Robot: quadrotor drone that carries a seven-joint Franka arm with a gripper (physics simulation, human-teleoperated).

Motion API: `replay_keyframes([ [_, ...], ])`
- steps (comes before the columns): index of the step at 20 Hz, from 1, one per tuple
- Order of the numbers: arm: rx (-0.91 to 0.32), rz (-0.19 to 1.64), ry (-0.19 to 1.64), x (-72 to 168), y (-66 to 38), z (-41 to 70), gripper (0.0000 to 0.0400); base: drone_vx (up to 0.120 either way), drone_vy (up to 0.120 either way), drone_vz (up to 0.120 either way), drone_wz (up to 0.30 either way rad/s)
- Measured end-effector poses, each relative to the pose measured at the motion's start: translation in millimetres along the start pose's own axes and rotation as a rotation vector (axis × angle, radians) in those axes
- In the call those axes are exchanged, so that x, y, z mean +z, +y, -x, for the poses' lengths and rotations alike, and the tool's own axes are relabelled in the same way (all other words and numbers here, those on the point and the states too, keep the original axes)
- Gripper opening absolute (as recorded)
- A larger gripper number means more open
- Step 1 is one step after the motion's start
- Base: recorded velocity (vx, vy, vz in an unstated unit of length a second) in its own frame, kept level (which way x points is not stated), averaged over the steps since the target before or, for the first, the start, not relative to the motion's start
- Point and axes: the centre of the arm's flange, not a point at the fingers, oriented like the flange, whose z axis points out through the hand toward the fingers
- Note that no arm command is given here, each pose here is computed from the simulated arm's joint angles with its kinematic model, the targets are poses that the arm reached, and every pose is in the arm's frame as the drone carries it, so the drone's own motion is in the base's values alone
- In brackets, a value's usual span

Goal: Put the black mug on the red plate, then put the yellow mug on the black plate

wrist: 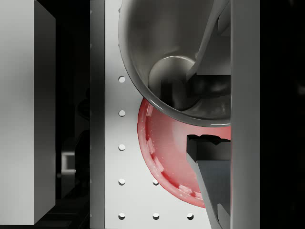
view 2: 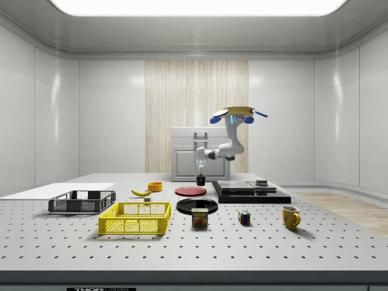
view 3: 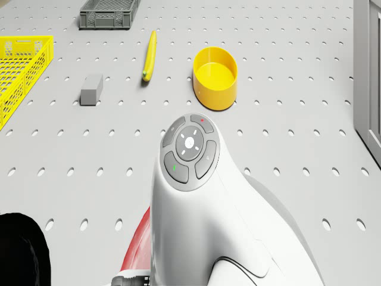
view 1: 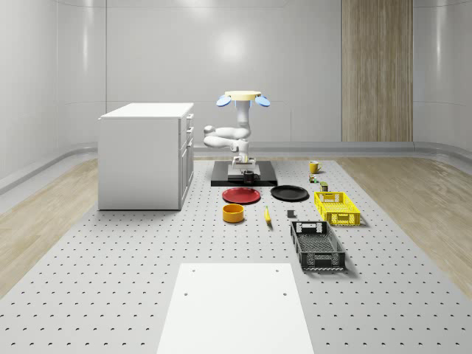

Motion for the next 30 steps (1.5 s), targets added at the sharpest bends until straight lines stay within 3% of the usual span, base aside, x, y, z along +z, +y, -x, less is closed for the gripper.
replay_keyframes([
  [12,0.0,0.0,0.0,0.0,0.5,-0.5,0.011,0.1,-0.02,0.0,0.0],
  [23,0.0,0.0,0.0,3.6,26.5,-26.5,0.011,0.0,0.0,0.0,0.0],
  [30,0.0,0.0,0.0,26.5,33.1,-33.1,0.011,0.0,0.0,0.0,0.0],
])
